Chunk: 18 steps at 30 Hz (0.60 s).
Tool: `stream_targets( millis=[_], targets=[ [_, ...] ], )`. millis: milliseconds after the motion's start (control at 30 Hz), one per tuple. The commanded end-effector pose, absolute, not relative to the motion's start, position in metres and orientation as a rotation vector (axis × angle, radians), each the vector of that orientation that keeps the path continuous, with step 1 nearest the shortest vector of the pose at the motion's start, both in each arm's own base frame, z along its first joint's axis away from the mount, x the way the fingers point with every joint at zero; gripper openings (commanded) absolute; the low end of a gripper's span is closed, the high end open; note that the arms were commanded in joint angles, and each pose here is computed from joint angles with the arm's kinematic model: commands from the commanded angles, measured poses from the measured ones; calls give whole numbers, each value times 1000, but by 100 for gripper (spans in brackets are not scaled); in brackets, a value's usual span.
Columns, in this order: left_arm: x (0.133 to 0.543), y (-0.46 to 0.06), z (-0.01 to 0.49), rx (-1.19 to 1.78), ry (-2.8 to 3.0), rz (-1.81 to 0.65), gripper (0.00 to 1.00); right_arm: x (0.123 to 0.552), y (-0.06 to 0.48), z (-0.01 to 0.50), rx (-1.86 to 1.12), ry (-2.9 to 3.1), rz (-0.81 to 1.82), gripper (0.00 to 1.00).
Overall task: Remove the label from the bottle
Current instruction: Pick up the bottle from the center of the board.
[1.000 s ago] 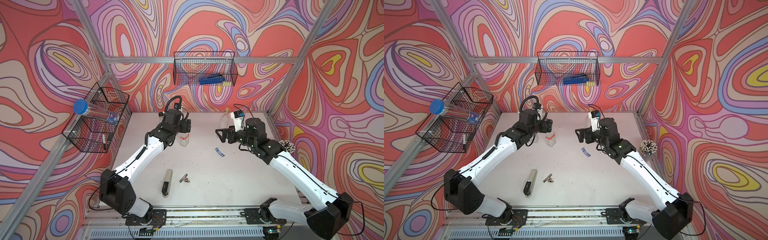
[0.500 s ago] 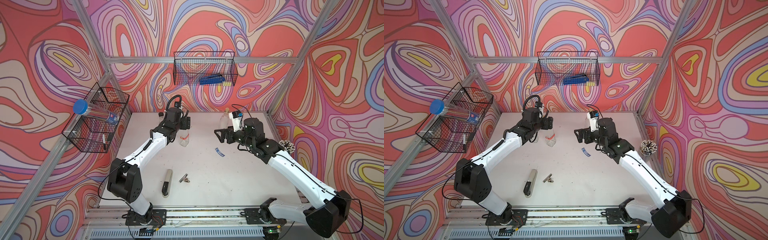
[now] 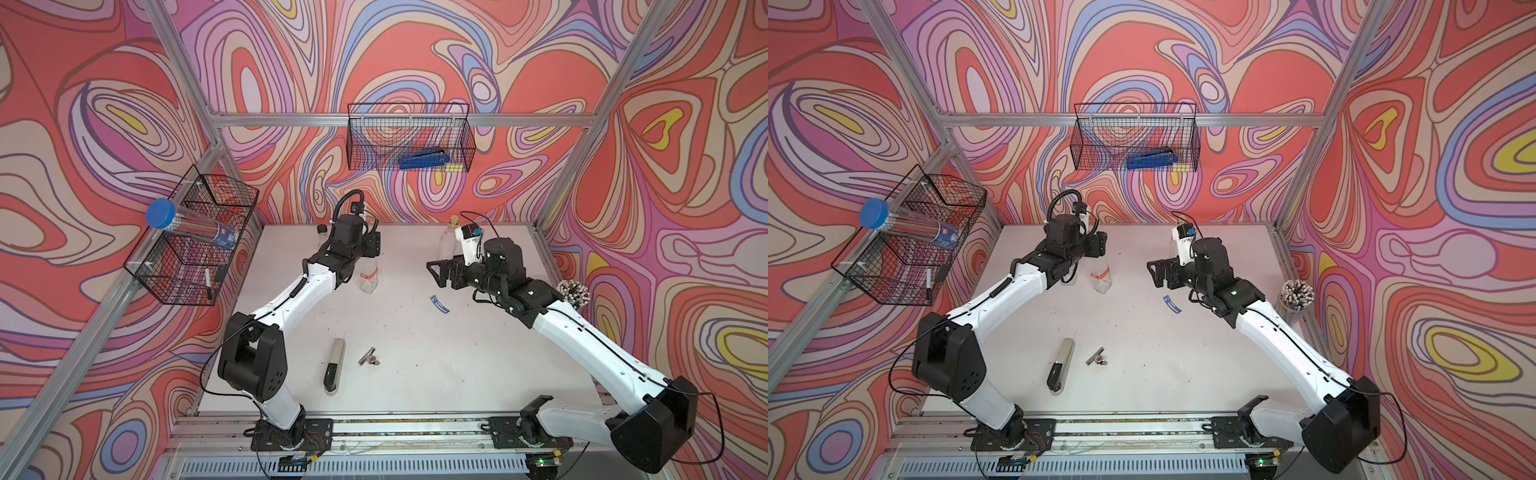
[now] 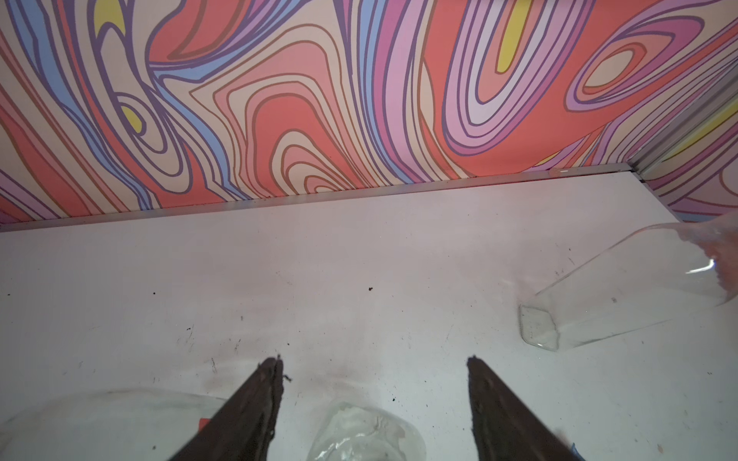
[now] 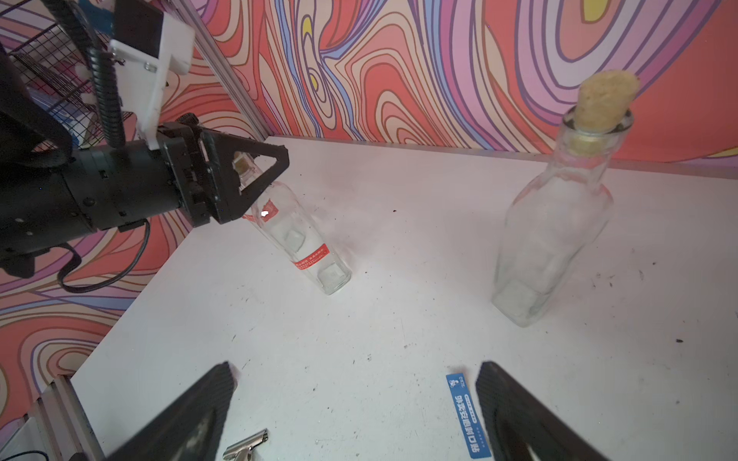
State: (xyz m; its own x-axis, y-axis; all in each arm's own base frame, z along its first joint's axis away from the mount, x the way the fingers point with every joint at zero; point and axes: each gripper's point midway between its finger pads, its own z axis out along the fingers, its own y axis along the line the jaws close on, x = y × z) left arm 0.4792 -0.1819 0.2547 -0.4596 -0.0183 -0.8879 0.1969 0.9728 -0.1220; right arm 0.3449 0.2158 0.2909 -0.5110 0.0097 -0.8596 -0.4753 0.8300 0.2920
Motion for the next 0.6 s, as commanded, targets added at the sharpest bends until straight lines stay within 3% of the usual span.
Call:
stream_targets(
  millis=[0, 567],
  targets=[
    [484, -185, 256, 138, 2018, -259, 65, 346, 221, 285, -344, 2032, 644, 98],
    [477, -186, 239, 127, 2064, -287, 26, 346, 225, 279, -341, 2038, 653, 98]
  ],
)
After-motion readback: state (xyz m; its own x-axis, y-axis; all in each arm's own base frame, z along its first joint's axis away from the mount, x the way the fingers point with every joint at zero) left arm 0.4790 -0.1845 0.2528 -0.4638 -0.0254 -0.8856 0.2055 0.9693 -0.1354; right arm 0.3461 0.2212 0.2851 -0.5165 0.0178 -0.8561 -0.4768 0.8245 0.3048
